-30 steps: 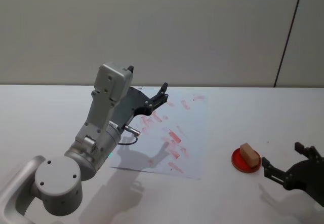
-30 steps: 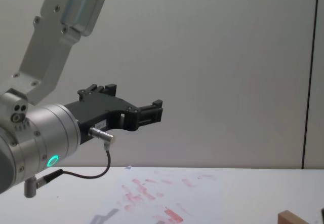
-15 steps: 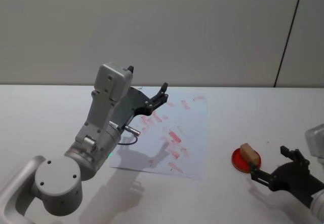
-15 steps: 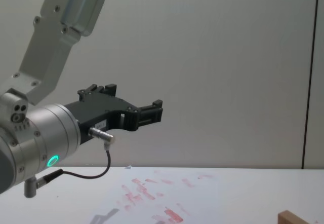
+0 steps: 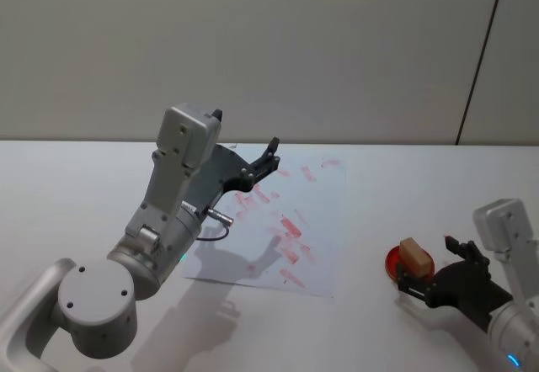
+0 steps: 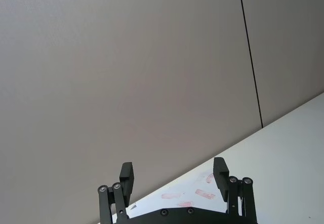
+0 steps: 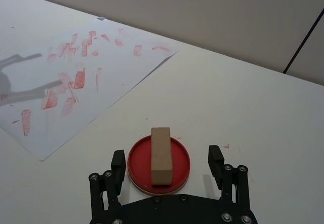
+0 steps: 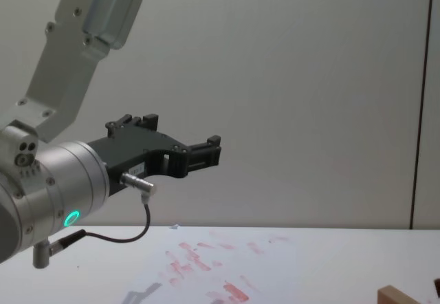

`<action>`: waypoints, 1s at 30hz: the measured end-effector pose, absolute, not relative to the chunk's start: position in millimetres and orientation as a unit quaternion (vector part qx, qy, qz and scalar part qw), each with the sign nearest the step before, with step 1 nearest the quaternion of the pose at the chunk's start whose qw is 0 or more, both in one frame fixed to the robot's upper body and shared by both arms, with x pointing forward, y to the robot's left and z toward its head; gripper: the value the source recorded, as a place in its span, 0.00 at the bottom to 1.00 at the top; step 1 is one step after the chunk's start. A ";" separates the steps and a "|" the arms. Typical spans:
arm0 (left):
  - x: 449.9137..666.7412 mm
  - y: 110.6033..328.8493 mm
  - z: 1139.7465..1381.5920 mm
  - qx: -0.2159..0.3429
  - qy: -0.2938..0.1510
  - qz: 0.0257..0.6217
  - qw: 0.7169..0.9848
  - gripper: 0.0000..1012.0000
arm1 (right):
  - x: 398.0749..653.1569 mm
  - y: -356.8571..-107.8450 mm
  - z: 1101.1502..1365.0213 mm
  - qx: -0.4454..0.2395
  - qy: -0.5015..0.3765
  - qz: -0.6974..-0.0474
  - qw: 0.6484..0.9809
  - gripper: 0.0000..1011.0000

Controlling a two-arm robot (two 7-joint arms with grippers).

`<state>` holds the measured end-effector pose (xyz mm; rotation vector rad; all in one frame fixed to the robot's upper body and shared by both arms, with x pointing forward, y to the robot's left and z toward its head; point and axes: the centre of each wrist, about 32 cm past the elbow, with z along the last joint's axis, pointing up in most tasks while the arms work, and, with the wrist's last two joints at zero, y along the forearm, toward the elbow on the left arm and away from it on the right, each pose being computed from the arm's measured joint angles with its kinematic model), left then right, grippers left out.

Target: Use the one hand to pick up the stamp and affix it onto the A4 paper.

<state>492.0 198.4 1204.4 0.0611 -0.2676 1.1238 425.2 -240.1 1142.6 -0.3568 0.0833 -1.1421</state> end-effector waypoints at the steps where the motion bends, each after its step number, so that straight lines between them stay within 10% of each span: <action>1: 492.0 198.4 1204.4 0.029 -0.126 0.531 0.837 0.99 | 426.0 -239.5 1142.2 -0.169 0.039 -0.537 0.825 0.99; 10: 492.0 198.4 1204.4 0.029 -0.126 0.531 0.837 0.99 | 433.3 -234.4 1139.4 -0.173 0.036 -0.537 0.825 0.90; 30: 492.0 198.4 1204.4 0.029 -0.126 0.531 0.837 0.99 | 438.7 -230.4 1137.5 -0.176 0.034 -0.537 0.825 0.27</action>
